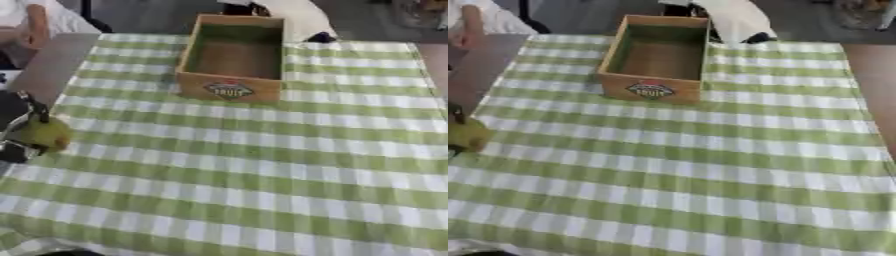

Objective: Pick up objects on the table and place them in the box.

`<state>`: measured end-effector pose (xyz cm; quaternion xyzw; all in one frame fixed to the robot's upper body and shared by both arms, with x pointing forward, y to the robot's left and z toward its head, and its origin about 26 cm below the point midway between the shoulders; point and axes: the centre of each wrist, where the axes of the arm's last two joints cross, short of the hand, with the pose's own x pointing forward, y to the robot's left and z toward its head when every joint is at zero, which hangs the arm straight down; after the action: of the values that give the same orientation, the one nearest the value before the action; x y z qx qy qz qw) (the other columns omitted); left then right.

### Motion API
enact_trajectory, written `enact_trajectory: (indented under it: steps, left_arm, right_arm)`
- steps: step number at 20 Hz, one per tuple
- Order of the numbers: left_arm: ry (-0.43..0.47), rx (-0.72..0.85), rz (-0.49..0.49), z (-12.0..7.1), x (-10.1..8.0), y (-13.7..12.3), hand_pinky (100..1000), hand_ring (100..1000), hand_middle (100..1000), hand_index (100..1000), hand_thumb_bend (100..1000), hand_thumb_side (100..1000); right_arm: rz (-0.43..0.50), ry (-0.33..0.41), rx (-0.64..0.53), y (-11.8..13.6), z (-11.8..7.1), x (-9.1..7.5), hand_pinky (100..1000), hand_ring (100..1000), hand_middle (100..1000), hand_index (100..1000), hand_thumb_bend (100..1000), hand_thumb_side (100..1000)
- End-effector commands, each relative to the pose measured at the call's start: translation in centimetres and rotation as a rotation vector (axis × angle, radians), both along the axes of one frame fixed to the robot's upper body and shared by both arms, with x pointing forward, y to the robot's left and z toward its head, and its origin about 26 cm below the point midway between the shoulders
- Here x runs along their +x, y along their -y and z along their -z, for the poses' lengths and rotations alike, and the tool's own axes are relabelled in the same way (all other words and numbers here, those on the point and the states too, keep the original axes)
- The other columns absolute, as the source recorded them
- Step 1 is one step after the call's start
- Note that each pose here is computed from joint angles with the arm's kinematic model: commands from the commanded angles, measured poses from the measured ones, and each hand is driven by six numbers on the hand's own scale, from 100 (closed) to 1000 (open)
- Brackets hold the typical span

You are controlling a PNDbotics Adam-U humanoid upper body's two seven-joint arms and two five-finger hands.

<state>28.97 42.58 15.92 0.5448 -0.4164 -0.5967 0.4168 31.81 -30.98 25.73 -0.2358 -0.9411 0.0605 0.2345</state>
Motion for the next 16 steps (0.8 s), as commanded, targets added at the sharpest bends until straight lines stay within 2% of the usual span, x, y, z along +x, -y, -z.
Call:
enact_trajectory:
  steps: [1, 8, 13, 16]
  left_arm:
    - [0.046, 0.036, 0.027, -3.1, 0.1, 0.2, 205, 352, 262, 415, 464, 100]
    - [0.145, 0.066, 0.131, -7.6, 0.7, 2.6, 209, 359, 273, 424, 461, 100]
    - [0.237, 0.078, 0.295, -11.5, 2.0, 6.2, 198, 358, 290, 426, 434, 100]
    - [0.313, 0.028, 0.411, -13.8, 3.2, 9.1, 168, 352, 294, 421, 397, 100]
  right_arm:
    - [0.002, 0.028, -0.008, 0.1, -0.8, -0.4, 934, 798, 647, 837, 100, 621]
    - [0.001, 0.029, -0.01, 0.0, -0.9, -0.4, 933, 798, 644, 837, 100, 622]
    - [-0.011, 0.031, -0.018, -0.3, -1.0, -0.3, 932, 798, 644, 836, 100, 621]
    - [-0.021, 0.03, -0.022, -0.5, -1.0, -0.2, 932, 798, 644, 836, 100, 620]
